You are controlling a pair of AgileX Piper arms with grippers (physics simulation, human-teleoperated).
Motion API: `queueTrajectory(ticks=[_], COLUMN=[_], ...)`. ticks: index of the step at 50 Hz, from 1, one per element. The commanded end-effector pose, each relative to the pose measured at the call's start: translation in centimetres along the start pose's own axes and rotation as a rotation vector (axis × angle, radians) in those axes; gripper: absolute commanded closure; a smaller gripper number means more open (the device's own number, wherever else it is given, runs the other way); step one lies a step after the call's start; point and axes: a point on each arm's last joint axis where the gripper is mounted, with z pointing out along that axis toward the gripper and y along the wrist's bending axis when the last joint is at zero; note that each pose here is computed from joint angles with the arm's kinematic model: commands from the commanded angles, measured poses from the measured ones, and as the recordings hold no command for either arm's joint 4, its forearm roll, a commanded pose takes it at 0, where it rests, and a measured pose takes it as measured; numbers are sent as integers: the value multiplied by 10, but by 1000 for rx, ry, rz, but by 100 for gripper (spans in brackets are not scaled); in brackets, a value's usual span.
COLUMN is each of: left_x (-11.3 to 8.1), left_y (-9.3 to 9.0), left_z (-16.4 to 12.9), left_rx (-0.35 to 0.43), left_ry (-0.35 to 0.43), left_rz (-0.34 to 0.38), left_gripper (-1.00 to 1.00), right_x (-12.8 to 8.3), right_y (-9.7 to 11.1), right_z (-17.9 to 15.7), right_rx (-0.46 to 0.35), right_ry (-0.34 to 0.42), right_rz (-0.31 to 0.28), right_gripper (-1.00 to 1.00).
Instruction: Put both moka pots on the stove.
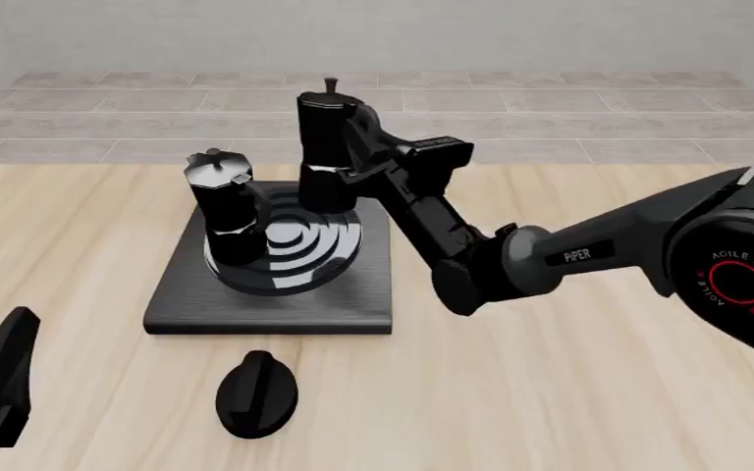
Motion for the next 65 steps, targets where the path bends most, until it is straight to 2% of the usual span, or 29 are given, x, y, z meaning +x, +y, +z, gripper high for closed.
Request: queueTrajectory(ticks=[1,45,65], left_x=[0,0,0], left_y=[0,0,0], left_z=[0,0,0], left_rx=[0,0,0], left_ry=[0,0,0], left_rz=[0,0,0], left_gripper=[-100,-100,-100], right_x=[-5,26,31], right_y=[-1,0,7], right_z=[9,3,-3], right_rx=[-9,-7,-18], right_ry=[-41,31,58], right_rz=[13,40,43], right_gripper=[100,100,100])
